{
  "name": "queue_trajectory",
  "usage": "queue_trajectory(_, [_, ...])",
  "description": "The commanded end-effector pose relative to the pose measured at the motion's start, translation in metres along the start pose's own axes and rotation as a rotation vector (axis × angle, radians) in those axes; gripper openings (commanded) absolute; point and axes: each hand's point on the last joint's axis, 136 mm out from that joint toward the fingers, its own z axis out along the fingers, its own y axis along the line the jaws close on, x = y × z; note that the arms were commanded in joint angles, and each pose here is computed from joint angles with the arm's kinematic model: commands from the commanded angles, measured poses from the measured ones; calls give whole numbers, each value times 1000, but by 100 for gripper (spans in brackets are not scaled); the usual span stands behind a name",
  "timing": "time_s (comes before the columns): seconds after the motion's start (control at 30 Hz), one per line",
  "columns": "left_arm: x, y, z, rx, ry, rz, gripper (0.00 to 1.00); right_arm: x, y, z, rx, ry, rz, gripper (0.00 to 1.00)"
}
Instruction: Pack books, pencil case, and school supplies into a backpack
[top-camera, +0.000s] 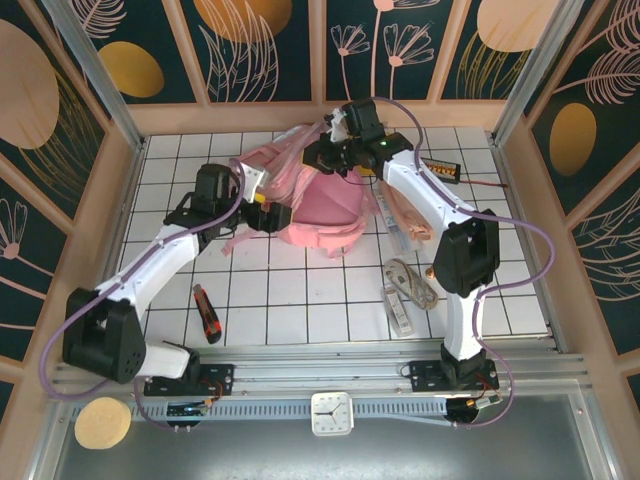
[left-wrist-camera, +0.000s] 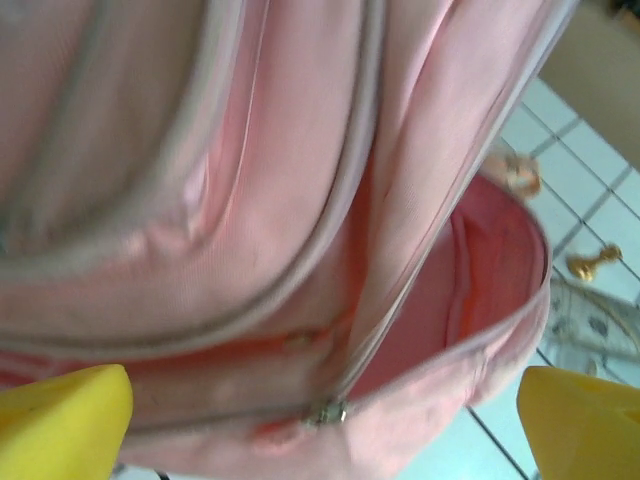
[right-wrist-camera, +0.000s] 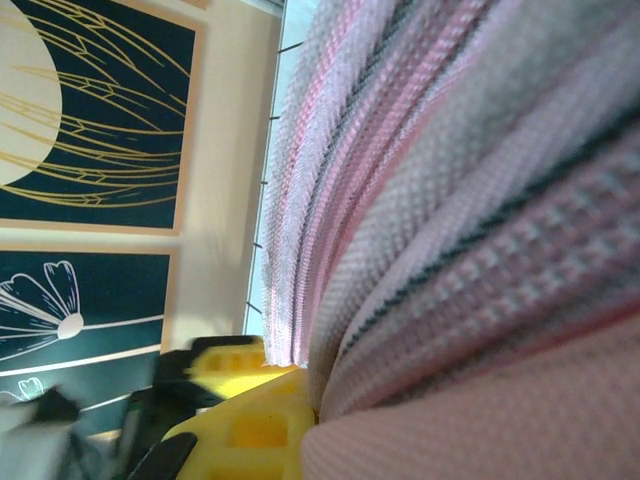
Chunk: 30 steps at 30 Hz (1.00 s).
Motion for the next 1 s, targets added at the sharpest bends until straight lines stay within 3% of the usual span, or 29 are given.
queue_trajectory(0.0, [-47,-4,-9,-140,-118,148,99,-14,64,-23,-117,-82,-82,0])
queue_trajectory(0.1, [-49,-7,8,-183,-82,187,99,-14,73,-19,-144,-80,-67,0])
queue_trajectory(0.33, [-55,23,28,-341,-45,186,98,-16,98,-16,-195,-91,-56,0])
queue_trajectory(0.4, [-57,27,33,-354,-35,197,88,-15,102,-16,-204,-92,-52,0])
queue_trajectory(0.43, [-59,28,35,-361,-24,198,70,-14,102,-16,-203,-90,-51,0])
queue_trajectory(0.47, [-60,31,37,-371,-18,194,28,-13,102,-17,-200,-87,-51,2])
queue_trajectory(0.5, [-64,32,37,-382,-24,185,0,-10,99,-17,-185,-81,-51,17])
queue_trajectory(0.57, [-74,32,34,-392,-48,169,0,-7,83,-23,-102,-84,-62,53])
queue_trajectory(0.63, [-83,31,30,-402,-64,149,0,-5,64,-38,-4,-112,-83,74])
queue_trajectory(0.8, [-92,32,26,-410,-85,93,0,19,25,-71,79,-163,-42,79])
queue_trajectory(0.97, [-107,41,14,-407,-142,-52,0,74,-18,-40,133,-69,-39,75])
